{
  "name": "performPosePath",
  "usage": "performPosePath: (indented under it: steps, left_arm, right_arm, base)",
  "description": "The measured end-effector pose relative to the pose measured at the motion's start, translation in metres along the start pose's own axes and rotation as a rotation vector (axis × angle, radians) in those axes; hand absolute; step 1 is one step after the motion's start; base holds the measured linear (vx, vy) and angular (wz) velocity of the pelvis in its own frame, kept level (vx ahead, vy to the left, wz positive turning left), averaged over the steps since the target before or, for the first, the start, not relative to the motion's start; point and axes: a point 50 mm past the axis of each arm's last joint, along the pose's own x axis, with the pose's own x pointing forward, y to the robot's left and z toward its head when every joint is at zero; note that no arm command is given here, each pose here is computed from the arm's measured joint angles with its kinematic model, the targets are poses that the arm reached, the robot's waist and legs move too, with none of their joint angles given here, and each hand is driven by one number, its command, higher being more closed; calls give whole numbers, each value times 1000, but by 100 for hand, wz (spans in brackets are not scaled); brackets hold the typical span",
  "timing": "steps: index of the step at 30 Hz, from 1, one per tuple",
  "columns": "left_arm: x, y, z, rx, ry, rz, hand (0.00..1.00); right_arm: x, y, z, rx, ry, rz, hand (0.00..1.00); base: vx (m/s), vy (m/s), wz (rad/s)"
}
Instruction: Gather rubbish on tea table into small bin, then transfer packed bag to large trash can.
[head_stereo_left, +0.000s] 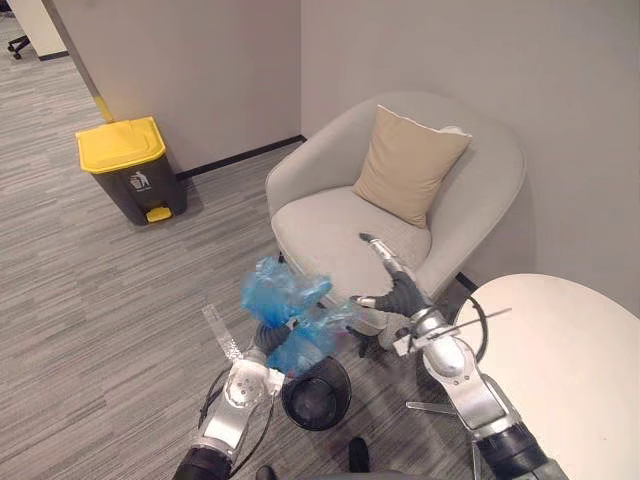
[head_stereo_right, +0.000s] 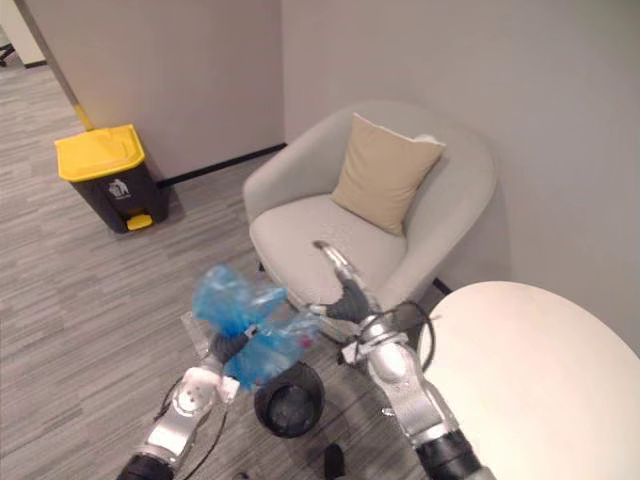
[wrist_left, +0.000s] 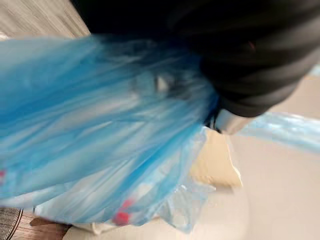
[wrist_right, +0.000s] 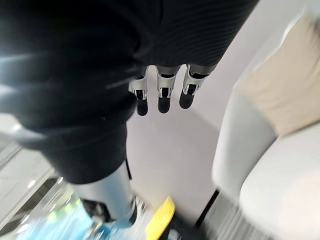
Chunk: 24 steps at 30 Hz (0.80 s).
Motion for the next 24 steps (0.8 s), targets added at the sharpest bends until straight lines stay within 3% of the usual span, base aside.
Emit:
performPosePath:
  steps: [6, 14, 18, 24]
  left_arm:
    - [-20, 15, -28, -102, 114, 94, 100]
    - [-48, 28, -91, -148, 418, 164, 100]
    - [-64, 25, -116, -164, 551, 174, 100]
    - [-84, 17, -142, -180, 710, 168, 100]
  right_arm:
    - [-36, 10, -54, 168, 321, -92, 0]
    - [-116, 50, -138, 309, 888, 24, 0]
    - [-156, 63, -160, 377, 1128, 13, 0]
    - [-181, 74, -168, 411, 1292, 4, 0]
  base:
    - [-5, -7, 6]
    - [-2, -5, 9]
    - [15, -6, 10]
    - [-20, 7, -9]
